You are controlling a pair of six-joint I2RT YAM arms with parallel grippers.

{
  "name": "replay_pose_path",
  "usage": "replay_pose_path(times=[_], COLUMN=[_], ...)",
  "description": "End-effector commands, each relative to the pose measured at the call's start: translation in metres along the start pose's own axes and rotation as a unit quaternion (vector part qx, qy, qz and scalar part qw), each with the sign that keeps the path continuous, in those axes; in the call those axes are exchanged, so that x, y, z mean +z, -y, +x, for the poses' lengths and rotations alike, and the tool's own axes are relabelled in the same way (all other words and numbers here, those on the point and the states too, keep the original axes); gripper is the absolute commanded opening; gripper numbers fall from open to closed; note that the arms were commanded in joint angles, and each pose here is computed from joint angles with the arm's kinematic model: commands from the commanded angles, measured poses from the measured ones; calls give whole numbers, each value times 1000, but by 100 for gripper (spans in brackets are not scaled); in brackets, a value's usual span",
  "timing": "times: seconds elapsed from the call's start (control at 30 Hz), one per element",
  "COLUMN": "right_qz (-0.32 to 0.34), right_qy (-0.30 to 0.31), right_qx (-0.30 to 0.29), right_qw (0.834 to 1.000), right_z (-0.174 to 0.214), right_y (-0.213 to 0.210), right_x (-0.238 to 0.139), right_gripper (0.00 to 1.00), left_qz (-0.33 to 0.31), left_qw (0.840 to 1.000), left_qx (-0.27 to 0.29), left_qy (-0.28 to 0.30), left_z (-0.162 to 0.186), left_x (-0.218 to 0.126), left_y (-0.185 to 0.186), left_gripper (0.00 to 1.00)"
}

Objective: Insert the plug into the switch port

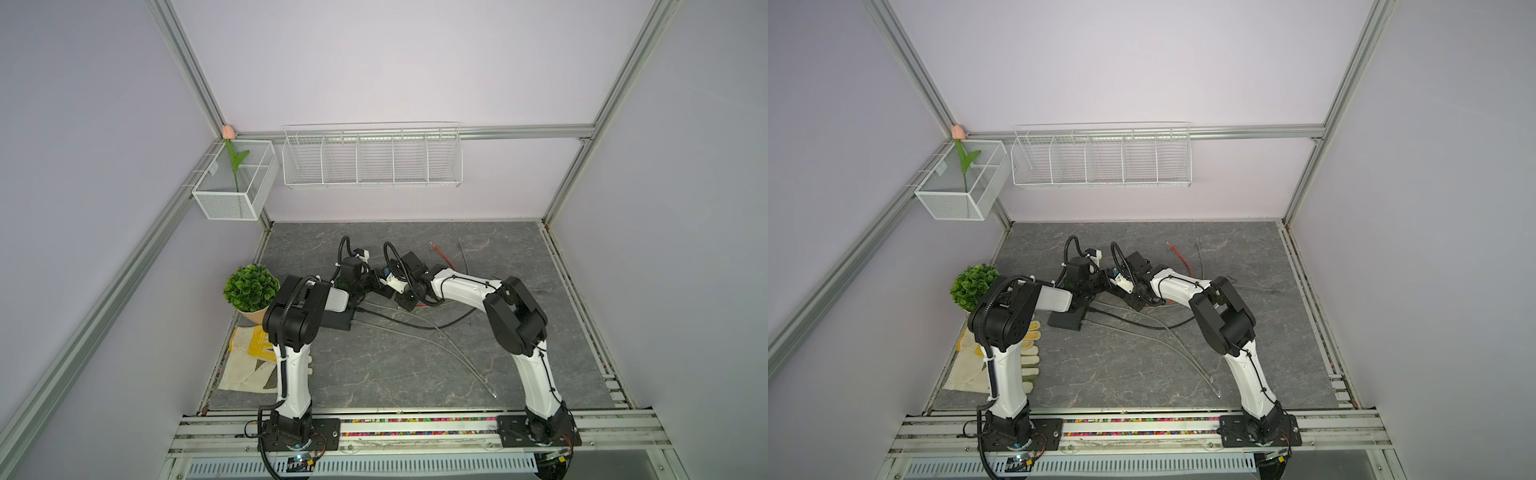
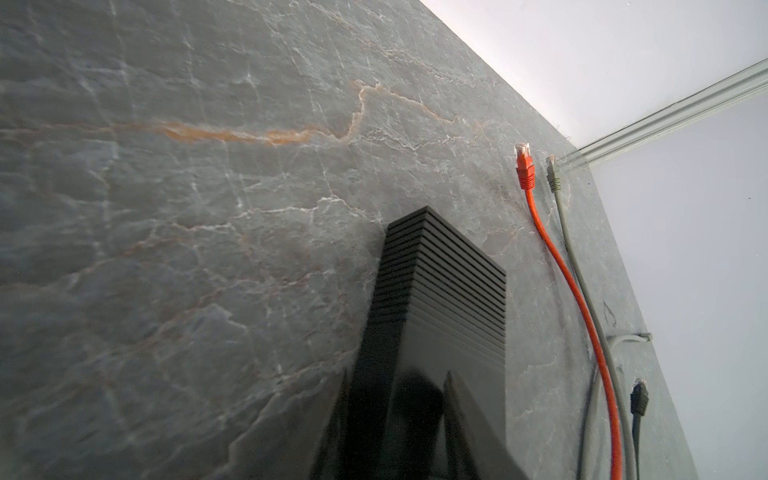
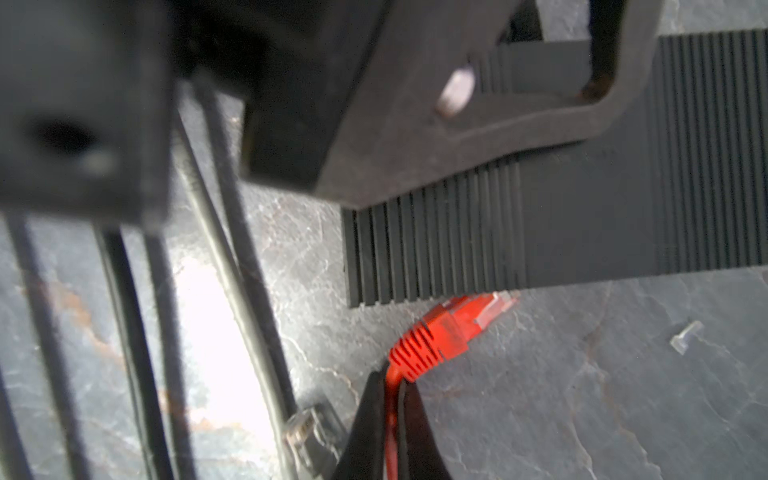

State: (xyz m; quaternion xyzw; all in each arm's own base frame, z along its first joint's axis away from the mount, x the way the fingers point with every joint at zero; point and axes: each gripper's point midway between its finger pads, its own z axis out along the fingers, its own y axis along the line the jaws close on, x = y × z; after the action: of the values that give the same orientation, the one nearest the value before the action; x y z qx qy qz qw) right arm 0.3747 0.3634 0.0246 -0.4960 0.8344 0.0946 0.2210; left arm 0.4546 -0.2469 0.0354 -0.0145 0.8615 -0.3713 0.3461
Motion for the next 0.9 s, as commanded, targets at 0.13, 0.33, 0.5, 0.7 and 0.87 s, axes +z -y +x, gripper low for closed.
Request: replay_pose_path(times=[0.13,0.33,0.5,0.7,0.87], right_qz=[10,57,74,80,86], right_qy=[88,49,16,-13,-39], right_qx=[-95,-85,-82,-73,-65], right_qw=[992,994,994,994,993], right_z=[-55,-40,-33,-19,-10], right_y=[-17,11,21,33,41], right_x=[16,18,25,30,31], right_gripper=[7,9,10,13,17], left_qz=[0,1,1,2,0], left_qw=[982,985,985,985,986], left_qx=[-7,-10,-6,-11,-15], left_qy=[-191,-175,-173,-171,-163], left_z=[121,106,104,101,94], left_x=[3,-5,-9,-10,-14], left_y=[12,13,14,9,5], left_gripper=[38,38,38,38,38])
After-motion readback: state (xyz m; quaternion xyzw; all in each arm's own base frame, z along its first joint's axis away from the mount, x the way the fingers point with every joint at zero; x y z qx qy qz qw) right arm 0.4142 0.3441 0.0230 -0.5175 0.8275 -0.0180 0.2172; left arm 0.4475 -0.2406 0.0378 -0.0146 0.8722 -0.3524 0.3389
